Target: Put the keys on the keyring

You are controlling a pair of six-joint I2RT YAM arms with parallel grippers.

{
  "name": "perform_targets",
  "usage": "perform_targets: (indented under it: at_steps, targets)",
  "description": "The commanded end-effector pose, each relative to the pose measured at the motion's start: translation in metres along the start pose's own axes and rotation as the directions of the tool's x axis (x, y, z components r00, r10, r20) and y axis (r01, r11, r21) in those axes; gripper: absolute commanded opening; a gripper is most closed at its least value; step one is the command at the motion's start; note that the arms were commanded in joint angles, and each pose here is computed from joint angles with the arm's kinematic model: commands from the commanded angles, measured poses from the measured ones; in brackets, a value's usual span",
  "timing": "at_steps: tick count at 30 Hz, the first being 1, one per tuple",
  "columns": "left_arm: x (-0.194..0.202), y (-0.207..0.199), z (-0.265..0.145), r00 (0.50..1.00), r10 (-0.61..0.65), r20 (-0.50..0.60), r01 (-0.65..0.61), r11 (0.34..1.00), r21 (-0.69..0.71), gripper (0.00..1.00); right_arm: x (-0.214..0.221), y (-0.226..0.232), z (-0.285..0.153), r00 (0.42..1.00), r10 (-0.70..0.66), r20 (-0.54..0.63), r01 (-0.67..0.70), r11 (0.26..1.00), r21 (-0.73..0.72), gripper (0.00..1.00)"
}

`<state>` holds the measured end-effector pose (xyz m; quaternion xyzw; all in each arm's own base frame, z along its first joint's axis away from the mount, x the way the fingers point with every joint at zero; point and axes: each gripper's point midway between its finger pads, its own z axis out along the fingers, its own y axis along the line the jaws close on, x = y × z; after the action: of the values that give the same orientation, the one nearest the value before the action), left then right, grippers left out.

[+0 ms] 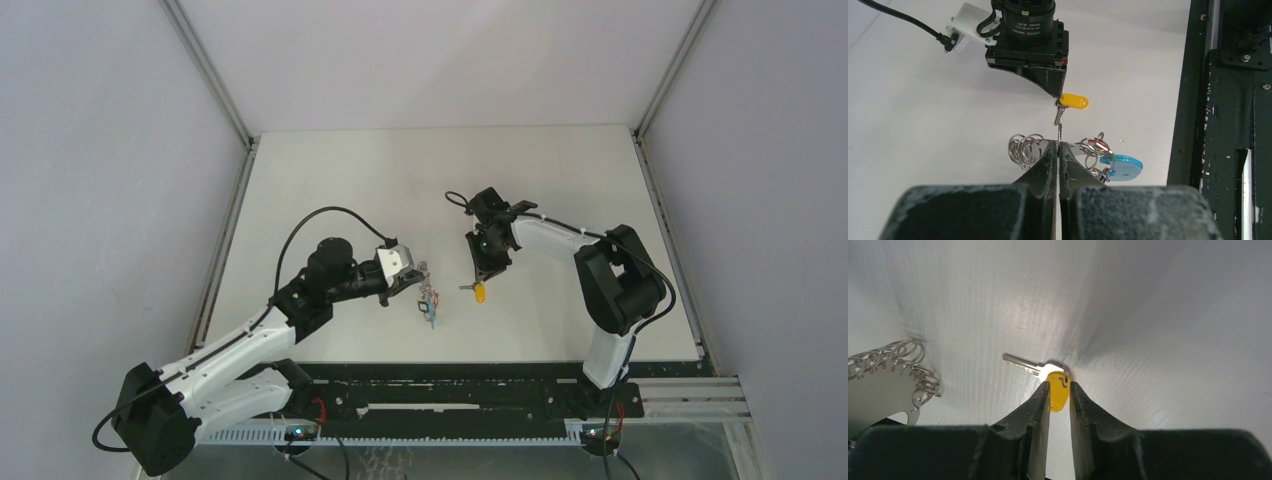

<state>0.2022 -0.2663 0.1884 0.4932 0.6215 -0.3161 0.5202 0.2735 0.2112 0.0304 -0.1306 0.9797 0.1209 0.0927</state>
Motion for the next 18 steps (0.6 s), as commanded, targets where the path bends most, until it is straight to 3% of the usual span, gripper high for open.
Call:
perform_targets:
  at_steps: [1, 18]
  targets:
    - [-0.025, 0.008, -0.002, 0.997, 0.03, 0.077, -0.028, 0.999, -0.031, 0.0, -0.009, 0.002, -0.003, 1.0, 0.014, 0.019, -0.014, 1.0, -0.013, 0.2]
    - [-0.025, 0.009, -0.002, 0.997, 0.031, 0.076, -0.029, 0.999, -0.029, 0.0, -0.007, 0.002, 0.008, 1.0, 0.012, -0.022, -0.012, 0.999, -0.033, 0.15]
